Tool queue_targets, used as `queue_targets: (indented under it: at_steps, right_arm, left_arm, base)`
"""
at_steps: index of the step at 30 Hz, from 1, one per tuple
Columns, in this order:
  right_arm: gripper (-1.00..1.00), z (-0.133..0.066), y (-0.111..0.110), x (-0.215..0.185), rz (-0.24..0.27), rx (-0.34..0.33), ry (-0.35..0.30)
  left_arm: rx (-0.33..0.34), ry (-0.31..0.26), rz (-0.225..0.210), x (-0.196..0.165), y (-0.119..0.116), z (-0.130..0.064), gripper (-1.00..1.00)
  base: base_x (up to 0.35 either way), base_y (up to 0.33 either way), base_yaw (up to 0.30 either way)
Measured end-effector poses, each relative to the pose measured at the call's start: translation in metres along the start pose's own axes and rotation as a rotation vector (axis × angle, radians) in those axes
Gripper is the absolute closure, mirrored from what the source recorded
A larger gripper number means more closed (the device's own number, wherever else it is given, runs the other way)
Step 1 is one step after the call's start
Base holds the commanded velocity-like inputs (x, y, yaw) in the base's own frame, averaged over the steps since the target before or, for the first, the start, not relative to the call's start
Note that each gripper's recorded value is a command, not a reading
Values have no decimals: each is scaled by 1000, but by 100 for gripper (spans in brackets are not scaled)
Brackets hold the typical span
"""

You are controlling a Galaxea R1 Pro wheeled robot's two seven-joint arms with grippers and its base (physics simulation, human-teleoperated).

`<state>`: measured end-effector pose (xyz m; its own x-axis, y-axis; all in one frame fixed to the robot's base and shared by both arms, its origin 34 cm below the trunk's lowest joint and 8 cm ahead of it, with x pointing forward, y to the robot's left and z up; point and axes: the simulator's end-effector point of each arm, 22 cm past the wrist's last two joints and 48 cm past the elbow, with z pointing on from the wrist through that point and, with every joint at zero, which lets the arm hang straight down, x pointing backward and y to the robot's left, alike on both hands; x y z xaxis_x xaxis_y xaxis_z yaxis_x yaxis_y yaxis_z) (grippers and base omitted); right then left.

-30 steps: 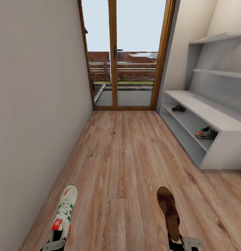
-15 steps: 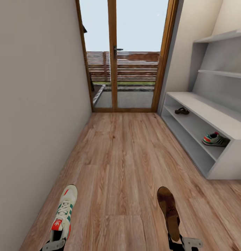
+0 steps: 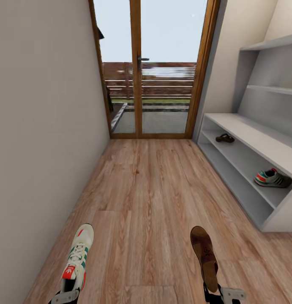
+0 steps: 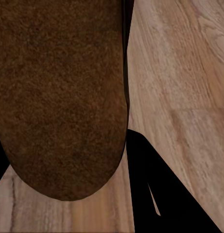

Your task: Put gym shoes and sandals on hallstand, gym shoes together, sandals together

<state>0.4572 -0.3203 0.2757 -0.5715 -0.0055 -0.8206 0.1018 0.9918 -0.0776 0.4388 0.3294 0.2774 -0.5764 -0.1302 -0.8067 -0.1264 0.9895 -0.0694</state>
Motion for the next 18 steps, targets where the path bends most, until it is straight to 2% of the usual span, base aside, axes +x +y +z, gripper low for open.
queue_targets:
  at_steps: [18]
  right_arm:
    - [100,0,0,0,0,0,0]
  left_arm:
    - [0,0,0,0,0,0,100]
  base:
    - [339,0,0]
